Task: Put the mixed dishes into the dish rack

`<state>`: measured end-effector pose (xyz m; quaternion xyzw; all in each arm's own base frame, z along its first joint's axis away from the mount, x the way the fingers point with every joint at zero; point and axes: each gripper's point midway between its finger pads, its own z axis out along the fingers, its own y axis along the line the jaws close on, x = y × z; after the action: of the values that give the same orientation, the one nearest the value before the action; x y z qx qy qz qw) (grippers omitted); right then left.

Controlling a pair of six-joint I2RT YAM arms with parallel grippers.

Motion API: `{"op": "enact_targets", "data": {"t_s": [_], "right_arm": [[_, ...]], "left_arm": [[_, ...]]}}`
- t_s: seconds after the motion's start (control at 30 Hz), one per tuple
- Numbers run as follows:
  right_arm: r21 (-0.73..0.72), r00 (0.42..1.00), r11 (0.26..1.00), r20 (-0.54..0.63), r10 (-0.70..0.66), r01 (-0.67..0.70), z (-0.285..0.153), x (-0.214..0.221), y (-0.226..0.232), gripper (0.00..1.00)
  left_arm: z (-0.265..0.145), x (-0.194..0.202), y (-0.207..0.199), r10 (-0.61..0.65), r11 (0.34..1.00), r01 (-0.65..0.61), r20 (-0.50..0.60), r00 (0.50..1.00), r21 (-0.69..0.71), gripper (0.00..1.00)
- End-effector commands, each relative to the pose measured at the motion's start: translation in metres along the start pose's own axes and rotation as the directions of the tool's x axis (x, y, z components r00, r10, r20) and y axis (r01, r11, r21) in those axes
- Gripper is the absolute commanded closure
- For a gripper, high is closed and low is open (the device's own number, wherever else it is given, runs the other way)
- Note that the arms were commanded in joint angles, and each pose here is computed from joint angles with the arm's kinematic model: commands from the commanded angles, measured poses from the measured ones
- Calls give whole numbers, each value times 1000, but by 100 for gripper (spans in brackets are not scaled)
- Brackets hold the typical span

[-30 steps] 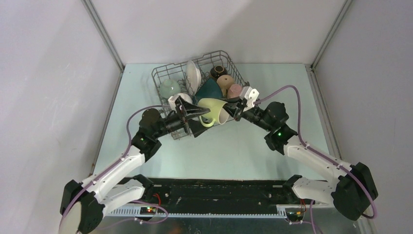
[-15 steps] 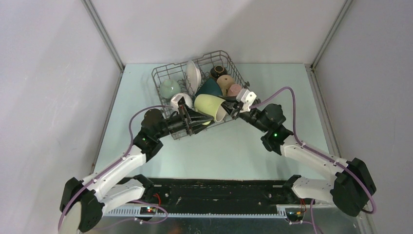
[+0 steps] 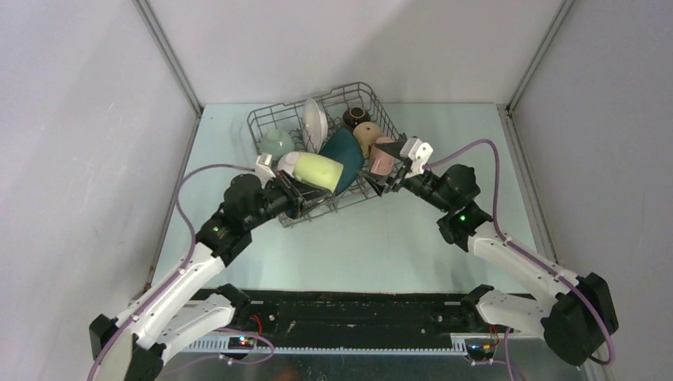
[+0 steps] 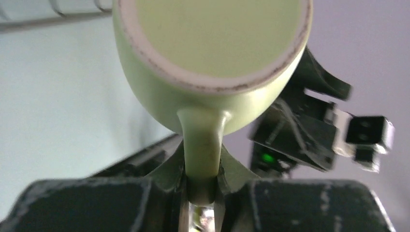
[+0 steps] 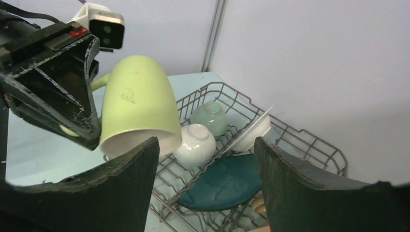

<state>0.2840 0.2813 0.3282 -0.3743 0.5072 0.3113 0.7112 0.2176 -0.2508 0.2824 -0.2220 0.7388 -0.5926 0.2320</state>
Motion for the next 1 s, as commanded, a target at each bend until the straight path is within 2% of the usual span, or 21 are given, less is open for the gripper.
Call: {"op": "enact_targets", "data": {"t_s": [0.0, 0.03, 0.07, 0.1, 0.2, 0.23, 0.27, 0.3, 0.33, 0.37, 0.47, 0.5, 0.53, 0.57, 0.63, 0.73, 0.93, 0.97], "right_arm": [[58, 1000, 998, 10, 2, -3, -14, -13, -9, 26], [74, 1000, 997, 9, 9, -10, -18, -12, -11, 25], [79, 1000, 997, 3, 20, -20, -20, -10, -11, 25], [81, 1000, 996, -5, 28, -27, -23, -9, -10, 25], [78, 999, 996, -15, 34, -33, -28, -11, -7, 25], [78, 999, 996, -25, 37, -35, -29, -9, -6, 25], [80, 999, 996, -23, 32, -30, -31, -10, -6, 25], [82, 999, 996, -28, 33, -31, -33, -9, -6, 25], [85, 999, 996, -25, 32, -30, -34, -10, -6, 25], [85, 999, 996, -33, 34, -31, -36, -9, -5, 25], [78, 998, 996, -24, 53, -51, -38, -13, -2, 26], [70, 998, 996, -15, 61, -60, -38, -15, 0, 26], [47, 996, 995, -8, 91, -91, -38, -16, 5, 27], [26, 995, 994, -2, 104, -104, -37, -18, 11, 28], [-21, 989, 989, -5, 149, -149, -35, -20, 28, 30], [-25, 987, 986, -12, 162, -162, -36, -25, 43, 30], [-64, 985, 983, -3, 170, -170, -54, -44, 64, 30], [-64, 986, 984, 11, 169, -168, -58, -50, 64, 29]], "left_arm": [[-28, -63, 3, 388, 915, -328, 284, 877, -236, 100], [-36, -81, 4, 458, 879, -363, 338, 822, -309, 100], [-40, -86, 14, 491, 853, -367, 333, 805, -371, 100], [-45, -96, 15, 560, 807, -408, 336, 757, -427, 100], [-47, -111, 30, 678, 698, -474, 283, 678, -537, 100], [-46, -115, 30, 743, 633, -536, 246, 622, -558, 100], [-42, -115, 32, 781, 589, -580, 211, 589, -563, 100], [-40, -117, 33, 847, 499, -647, 164, 506, -577, 100], [-39, -118, 39, 871, 452, -668, 133, 472, -591, 100], [-39, -123, 37, 910, 382, -697, 113, 400, -607, 100], [-35, -130, 50, 957, 242, -743, 28, 288, -624, 100], [-31, -130, 47, 974, 183, -779, 4, 226, -600, 100], [-27, -127, 55, 979, 155, -804, -22, 204, -574, 100], [-23, -128, 52, 989, 104, -825, -31, 146, -555, 100], [-16, -129, 61, 994, 57, -854, -54, 99, -518, 100], [-3, -135, 68, 995, 40, -888, -58, 75, -458, 100], [26, -147, 82, 988, -87, -916, -155, -27, -392, 100], [30, -147, 94, 980, -98, -920, -200, -22, -378, 100]]}}
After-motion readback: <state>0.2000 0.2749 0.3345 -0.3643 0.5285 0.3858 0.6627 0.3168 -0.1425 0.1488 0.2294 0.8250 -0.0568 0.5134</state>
